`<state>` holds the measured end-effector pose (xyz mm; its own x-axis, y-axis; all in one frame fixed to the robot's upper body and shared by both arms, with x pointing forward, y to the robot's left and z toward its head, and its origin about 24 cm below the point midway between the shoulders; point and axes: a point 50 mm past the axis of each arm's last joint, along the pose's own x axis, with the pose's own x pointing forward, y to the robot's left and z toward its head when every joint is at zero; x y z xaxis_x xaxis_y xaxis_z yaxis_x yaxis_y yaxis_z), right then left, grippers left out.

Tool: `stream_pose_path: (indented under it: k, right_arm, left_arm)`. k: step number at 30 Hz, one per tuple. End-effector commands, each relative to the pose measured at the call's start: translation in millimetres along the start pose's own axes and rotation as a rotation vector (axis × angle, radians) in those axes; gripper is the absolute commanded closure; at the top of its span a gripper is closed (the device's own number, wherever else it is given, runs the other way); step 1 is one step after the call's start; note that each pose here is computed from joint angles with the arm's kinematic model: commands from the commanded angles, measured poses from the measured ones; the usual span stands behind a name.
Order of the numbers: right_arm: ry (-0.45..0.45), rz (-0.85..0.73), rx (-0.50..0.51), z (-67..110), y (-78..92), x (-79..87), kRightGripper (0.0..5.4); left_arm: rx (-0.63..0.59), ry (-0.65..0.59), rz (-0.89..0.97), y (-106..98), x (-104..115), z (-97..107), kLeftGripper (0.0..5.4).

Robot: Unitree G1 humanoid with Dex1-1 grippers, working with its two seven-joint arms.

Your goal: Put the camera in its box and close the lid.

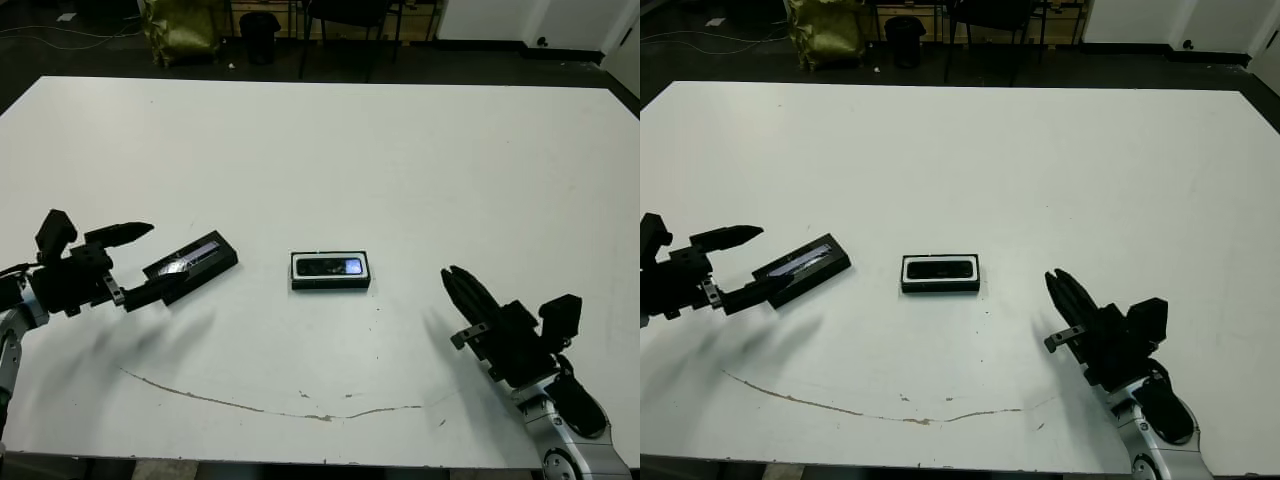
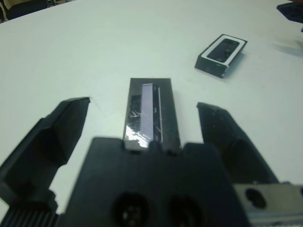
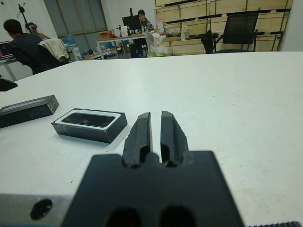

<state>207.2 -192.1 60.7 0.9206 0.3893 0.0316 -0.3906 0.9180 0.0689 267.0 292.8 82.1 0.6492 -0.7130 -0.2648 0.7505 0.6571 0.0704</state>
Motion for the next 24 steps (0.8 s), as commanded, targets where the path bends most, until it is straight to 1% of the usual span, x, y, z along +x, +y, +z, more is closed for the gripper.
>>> stream_pose_path:
  k: [1, 4, 7, 9, 13, 16, 19, 24]
  right_arm:
    - [0.025, -0.006, 0.006, -5.1, -2.5, -3.0, 5.4]
    - [0.022, -0.008, 0.003, -5.0, -3.3, -3.0, 5.4]
    - [0.022, -0.004, 0.007, -4.7, -3.6, -3.1, 5.4]
    - [0.031, -0.014, 0.004, -4.3, -3.4, -3.3, 5.4]
    - [0.033, -0.016, -0.002, -3.9, -3.1, -3.3, 5.4]
    - [0.032, -0.015, -0.001, -3.8, -3.0, -3.3, 5.4]
    - [0.033, -0.014, 0.001, -3.3, -2.8, -3.6, 5.4]
    - [0.021, -0.003, 0.007, -5.2, -3.7, -3.5, 5.4]
  left_arm:
    - [-0.023, 0.039, -0.053, 3, 3, -5, 0.01]
    - [-0.035, 0.056, -0.074, 5, 4, -5, 0.01]
    - [-0.017, 0.068, -0.066, 5, 4, -6, 0.01]
    - [-0.027, 0.075, -0.073, 4, 5, -7, 0.01]
    - [-0.012, 0.064, -0.089, 3, 6, -10, 0.01]
    - [-0.042, 0.085, -0.106, 3, 7, -11, 0.01]
    - [0.004, 0.09, -0.087, 2, 7, -11, 0.01]
    - [-0.027, 0.108, -0.094, 4, 7, -16, 0.01]
